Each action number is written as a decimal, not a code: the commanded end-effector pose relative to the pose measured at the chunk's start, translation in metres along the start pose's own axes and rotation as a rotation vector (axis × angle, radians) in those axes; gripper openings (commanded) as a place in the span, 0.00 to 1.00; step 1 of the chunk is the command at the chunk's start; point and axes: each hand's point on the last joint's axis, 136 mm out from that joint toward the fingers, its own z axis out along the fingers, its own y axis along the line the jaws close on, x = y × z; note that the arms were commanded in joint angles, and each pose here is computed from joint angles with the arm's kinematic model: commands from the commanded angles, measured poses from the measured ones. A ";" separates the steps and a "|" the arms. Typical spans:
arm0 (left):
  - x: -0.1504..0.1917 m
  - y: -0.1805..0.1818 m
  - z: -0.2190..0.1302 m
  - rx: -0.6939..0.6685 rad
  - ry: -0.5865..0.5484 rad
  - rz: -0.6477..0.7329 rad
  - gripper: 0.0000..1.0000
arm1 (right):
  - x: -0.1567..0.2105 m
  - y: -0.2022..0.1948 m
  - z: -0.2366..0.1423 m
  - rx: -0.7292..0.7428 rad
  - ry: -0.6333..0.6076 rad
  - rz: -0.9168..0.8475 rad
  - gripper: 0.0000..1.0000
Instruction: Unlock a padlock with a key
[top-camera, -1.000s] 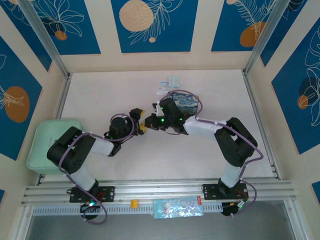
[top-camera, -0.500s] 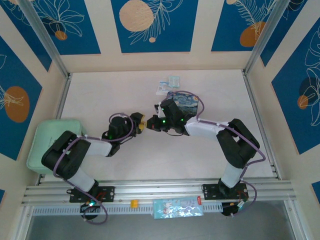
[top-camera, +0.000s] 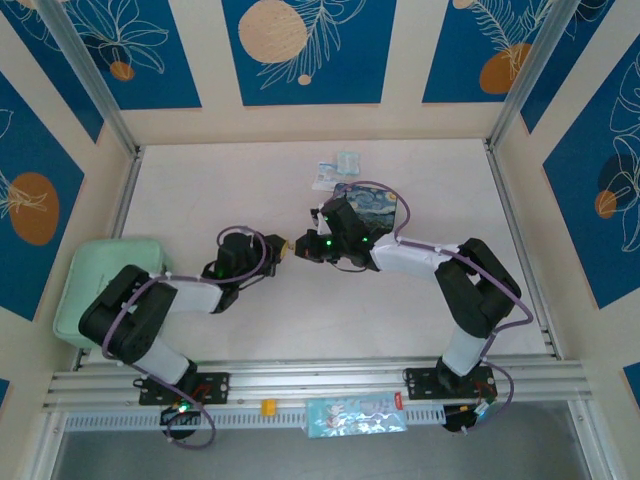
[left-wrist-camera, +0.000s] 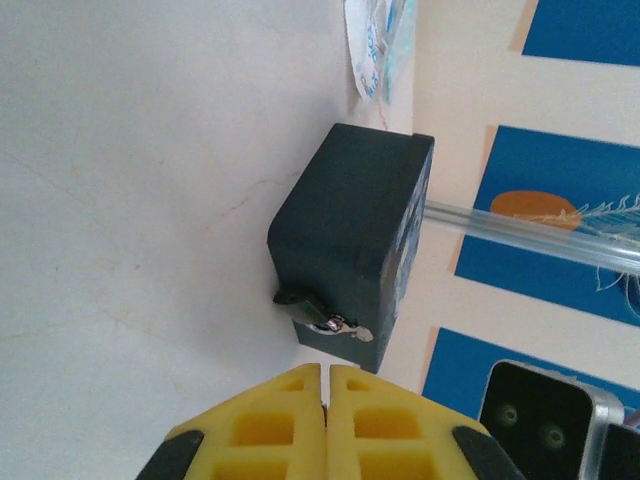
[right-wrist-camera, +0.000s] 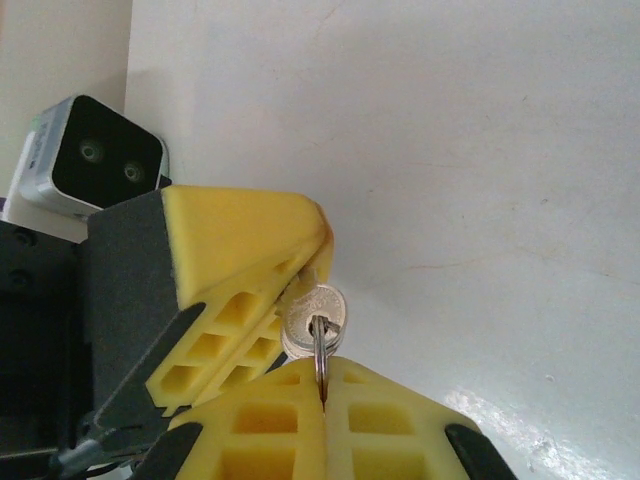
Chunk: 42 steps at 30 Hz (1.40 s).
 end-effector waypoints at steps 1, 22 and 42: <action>-0.002 -0.020 -0.001 0.029 -0.004 0.087 0.00 | 0.003 0.012 -0.011 -0.047 -0.008 -0.051 0.08; 0.050 -0.090 -0.039 0.125 0.327 0.968 0.00 | -0.019 0.060 -0.082 -0.388 -0.028 -0.364 0.44; 0.053 -0.102 -0.032 0.199 0.317 0.856 0.00 | -0.011 0.060 -0.070 -0.353 -0.026 -0.407 0.44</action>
